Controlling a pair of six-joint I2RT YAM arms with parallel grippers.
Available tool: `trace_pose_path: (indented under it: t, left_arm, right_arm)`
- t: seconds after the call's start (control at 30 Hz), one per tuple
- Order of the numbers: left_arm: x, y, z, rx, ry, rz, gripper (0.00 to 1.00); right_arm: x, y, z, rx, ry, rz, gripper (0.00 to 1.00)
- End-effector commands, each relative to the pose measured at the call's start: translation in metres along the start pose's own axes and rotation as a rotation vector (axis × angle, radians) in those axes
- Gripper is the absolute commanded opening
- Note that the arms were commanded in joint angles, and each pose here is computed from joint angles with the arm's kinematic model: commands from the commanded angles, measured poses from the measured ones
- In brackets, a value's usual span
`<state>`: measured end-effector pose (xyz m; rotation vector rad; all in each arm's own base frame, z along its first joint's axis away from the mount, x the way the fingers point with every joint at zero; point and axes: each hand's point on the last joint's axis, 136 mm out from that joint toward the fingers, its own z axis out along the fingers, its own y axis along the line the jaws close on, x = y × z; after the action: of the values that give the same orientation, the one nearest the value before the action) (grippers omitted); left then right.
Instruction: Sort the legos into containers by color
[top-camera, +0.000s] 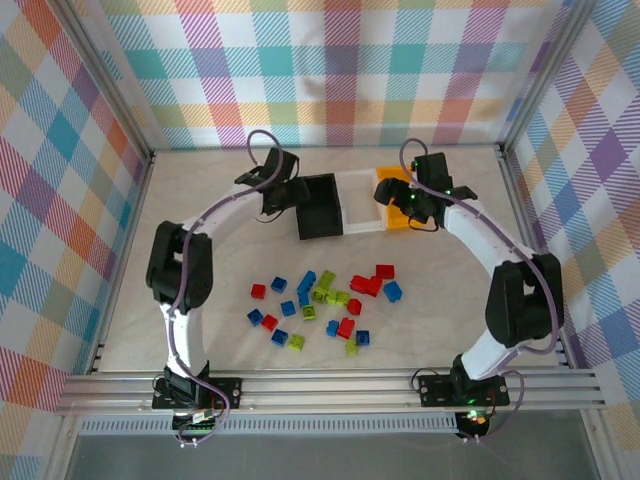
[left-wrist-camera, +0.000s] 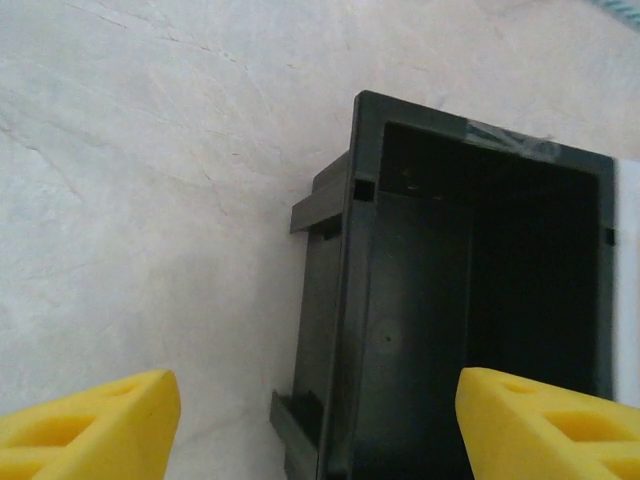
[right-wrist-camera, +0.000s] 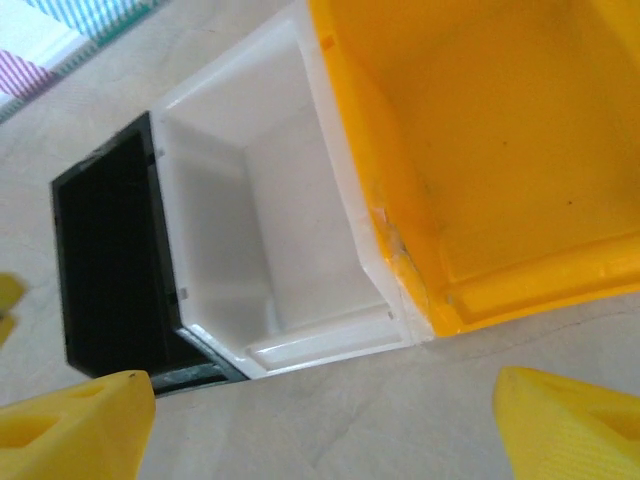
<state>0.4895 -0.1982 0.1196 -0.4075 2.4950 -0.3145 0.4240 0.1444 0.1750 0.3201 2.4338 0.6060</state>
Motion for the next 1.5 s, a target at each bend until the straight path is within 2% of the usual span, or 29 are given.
trace_pose_path:
  t: [0.0, 0.17, 0.43, 0.6, 0.73, 1.03, 1.27, 1.47]
  left_arm:
    - [0.006, -0.008, 0.005, -0.019, 0.044, 0.091, 0.68]
    - [0.010, 0.002, 0.018, -0.113, 0.075, 0.168, 0.49]
    - [0.026, 0.016, 0.032, -0.156, 0.132, 0.260, 0.32]
    - [0.026, 0.017, 0.031, -0.159, 0.137, 0.295, 0.33]
    - [0.026, 0.015, 0.032, -0.148, 0.141, 0.292, 0.34]
    - [0.027, 0.015, 0.037, -0.152, 0.148, 0.300, 0.34]
    - [0.024, 0.019, 0.036, -0.163, 0.147, 0.303, 0.33]
    - [0.013, 0.034, 0.030, -0.185, 0.130, 0.279, 0.33]
  right_arm:
    - [-0.004, 0.000, -0.016, -0.021, -0.037, -0.003, 0.88]
    - [-0.003, -0.009, -0.028, -0.026, -0.060, 0.022, 0.88]
    - [-0.008, -0.025, -0.039, -0.011, -0.092, 0.060, 0.88]
    - [-0.025, -0.062, -0.032, 0.109, -0.101, 0.089, 0.88]
    - [-0.044, -0.084, -0.001, 0.138, -0.061, 0.091, 0.88]
    - [-0.067, -0.095, 0.063, 0.135, 0.057, 0.054, 0.87]
    - [-0.058, -0.083, 0.091, 0.059, 0.136, 0.061, 0.81]
    - [-0.030, -0.063, 0.090, 0.026, 0.160, 0.075, 0.79]
